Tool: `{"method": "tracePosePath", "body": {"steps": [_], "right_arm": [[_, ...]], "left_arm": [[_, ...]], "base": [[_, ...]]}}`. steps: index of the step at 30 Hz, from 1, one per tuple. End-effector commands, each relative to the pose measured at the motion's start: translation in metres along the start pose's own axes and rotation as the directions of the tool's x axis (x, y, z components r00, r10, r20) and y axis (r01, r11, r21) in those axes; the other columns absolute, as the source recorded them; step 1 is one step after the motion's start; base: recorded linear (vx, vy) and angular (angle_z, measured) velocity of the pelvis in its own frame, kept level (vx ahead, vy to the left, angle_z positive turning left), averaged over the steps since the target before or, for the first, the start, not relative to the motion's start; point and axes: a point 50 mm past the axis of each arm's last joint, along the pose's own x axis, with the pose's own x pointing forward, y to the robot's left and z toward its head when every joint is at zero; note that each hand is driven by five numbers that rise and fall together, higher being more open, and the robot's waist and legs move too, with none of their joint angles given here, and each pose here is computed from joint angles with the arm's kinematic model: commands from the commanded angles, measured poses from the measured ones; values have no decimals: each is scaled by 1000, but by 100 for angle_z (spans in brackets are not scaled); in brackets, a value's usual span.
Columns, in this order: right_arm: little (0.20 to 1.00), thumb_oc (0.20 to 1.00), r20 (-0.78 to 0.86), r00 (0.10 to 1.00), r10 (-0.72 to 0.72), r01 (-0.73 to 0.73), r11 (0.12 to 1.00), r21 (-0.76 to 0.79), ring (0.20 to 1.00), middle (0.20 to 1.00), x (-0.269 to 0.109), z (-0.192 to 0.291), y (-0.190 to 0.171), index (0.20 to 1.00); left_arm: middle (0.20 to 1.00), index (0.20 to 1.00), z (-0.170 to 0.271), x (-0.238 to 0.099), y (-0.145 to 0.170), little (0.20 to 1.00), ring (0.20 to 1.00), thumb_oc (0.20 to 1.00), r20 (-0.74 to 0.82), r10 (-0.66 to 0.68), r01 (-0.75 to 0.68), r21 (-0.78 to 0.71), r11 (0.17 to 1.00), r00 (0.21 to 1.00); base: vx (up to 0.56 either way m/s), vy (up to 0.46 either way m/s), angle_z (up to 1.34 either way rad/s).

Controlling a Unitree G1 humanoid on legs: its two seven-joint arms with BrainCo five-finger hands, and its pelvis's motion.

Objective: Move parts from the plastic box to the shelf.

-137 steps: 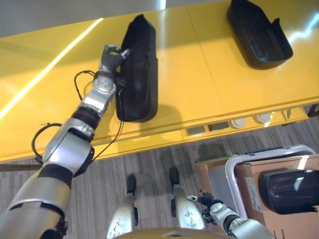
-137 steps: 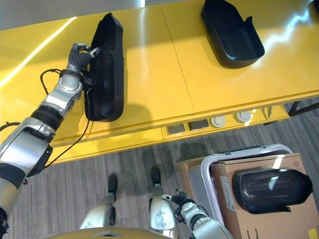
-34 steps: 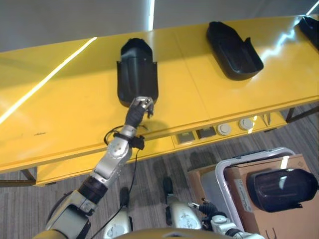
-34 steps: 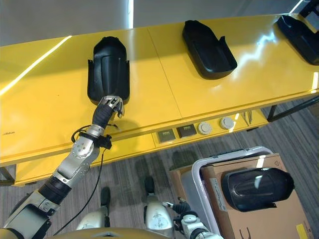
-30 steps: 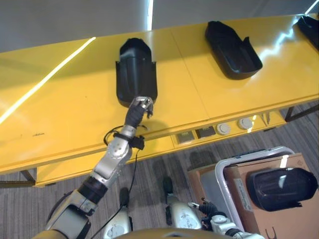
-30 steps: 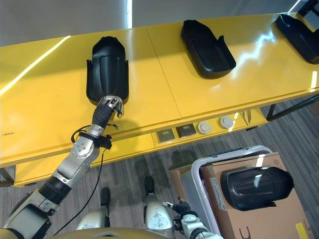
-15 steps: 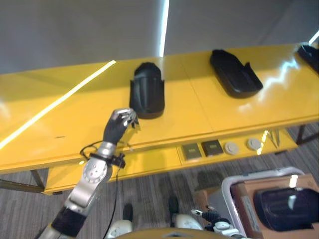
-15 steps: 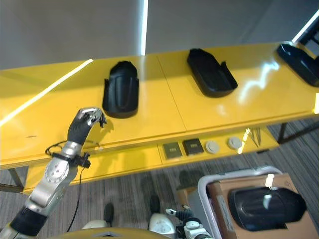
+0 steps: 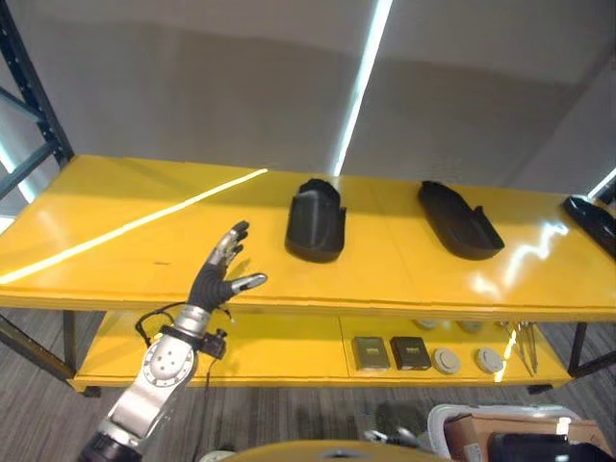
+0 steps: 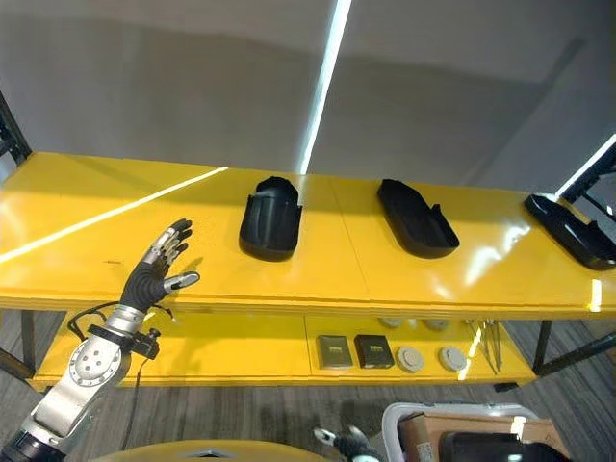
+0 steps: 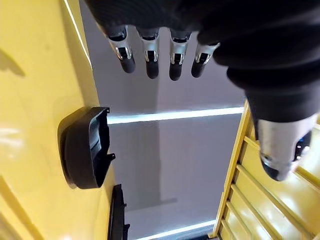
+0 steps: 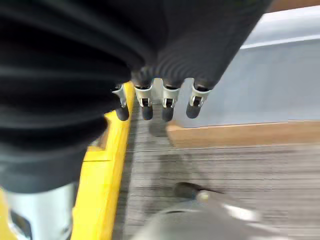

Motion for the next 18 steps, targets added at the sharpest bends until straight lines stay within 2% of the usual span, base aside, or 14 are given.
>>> {"method": "tracePosePath", "body": {"steps": [1, 4, 7, 10, 16, 18], "right_arm": [[1000, 1000, 13, 997, -78, 79, 997, -12, 1000, 1000, 2, 15, -6, 1000], [1000, 1000, 4, 995, -101, 100, 994, 37, 1000, 1000, 3, 16, -11, 1000], [1000, 1000, -14, 994, -107, 107, 993, 47, 1000, 1000, 2, 4, -17, 1000], [1000, 1000, -53, 992, -111, 113, 993, 39, 1000, 1000, 0, -15, -23, 1000], [1000, 1000, -162, 982, -96, 102, 994, 31, 1000, 1000, -6, -46, -22, 1000], [1000, 1000, -182, 979, -90, 96, 995, 22, 1000, 1000, -7, -50, -20, 1000]], "left_arm": [[1000, 1000, 33, 15, 10, 1000, 1000, 1000, 206, 30, -43, 56, 997, 978], [1000, 1000, 36, 18, 15, 1000, 1000, 1000, 227, 61, -75, 57, 996, 972], [1000, 1000, 34, 21, 24, 1000, 1000, 1000, 234, 86, -122, 145, 982, 968], [1000, 1000, 31, 23, 33, 1000, 1000, 1000, 233, 148, -190, 170, 967, 961], [1000, 1000, 23, 15, 47, 1000, 1000, 1000, 200, 243, -281, 188, 941, 949], [1000, 1000, 14, 10, 48, 1000, 1000, 1000, 159, 276, -300, 153, 942, 948]], "base": [[-145, 212, -59], [-180, 177, -119], [-177, 133, -147], [-144, 16, -139], [-26, -150, -117], [123, -308, -108]]}}
